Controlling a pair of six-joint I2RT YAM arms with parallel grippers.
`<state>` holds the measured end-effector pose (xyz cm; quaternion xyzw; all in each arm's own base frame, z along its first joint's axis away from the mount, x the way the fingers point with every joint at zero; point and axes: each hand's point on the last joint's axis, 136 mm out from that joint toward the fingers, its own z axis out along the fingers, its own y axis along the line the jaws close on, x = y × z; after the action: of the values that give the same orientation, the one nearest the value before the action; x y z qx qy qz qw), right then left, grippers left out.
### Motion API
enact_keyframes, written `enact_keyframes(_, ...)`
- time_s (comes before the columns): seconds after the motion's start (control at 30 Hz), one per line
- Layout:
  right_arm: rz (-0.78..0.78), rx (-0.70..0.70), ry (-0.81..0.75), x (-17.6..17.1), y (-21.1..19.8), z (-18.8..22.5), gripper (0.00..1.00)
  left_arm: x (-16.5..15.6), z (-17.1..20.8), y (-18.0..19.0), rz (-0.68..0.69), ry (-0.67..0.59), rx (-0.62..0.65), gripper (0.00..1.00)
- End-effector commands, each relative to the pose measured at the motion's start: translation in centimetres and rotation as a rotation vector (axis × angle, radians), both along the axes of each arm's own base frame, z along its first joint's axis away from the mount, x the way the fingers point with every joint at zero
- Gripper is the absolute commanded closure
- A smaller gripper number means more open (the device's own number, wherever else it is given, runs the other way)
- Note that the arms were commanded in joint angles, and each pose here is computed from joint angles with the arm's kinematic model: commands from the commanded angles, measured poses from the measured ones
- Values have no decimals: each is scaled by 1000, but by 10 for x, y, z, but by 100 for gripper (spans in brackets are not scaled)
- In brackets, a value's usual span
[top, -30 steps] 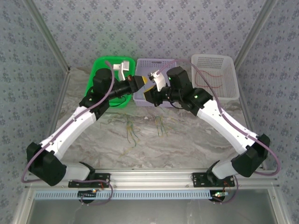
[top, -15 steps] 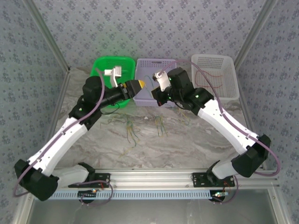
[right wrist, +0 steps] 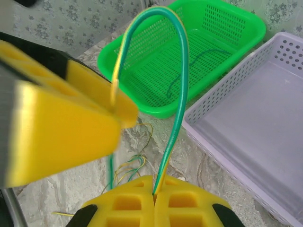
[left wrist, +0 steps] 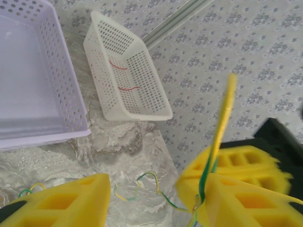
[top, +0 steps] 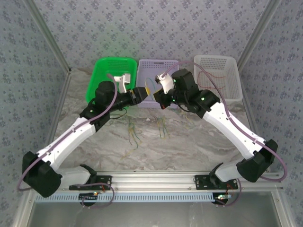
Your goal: Untangle the cables
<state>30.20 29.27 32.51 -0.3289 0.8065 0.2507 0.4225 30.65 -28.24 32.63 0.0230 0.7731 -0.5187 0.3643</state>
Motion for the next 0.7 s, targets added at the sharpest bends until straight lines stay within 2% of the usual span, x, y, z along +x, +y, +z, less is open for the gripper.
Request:
enact_keyframes(0.0, 41, 19, -16, -14, 1, 13, 100, 7, 33, -6, 0, -97, -43, 49)
enact_keyframes(0.17, 45, 4, -12, -15, 0, 7, 100, 8, 36, -10, -11, -103, -49, 56)
enact_keyframes(0.37, 37, -26, -6, -13, -1, -1, 100, 3, 40, -6, -10, -117, -39, 57)
enact_keyframes(0.43, 37, -27, -10, -13, -2, -1, 100, 2, 38, -5, -9, -113, -10, 77)
enact_keyframes(0.47, 35, -29, -15, -14, -3, 0, 100, 3, 35, -2, 0, -104, 17, 92)
enact_keyframes(0.5, 29, -33, -21, -13, -4, 1, 100, 4, 32, -1, 7, -98, 48, 100)
enact_keyframes(0.6, -26, -79, -70, -5, -16, 4, 100, 0, 22, 12, 30, -81, 170, 100)
enact_keyframes(0.67, -83, -181, -102, 1, -33, -5, 100, -6, 14, 22, 31, -73, 268, 100)
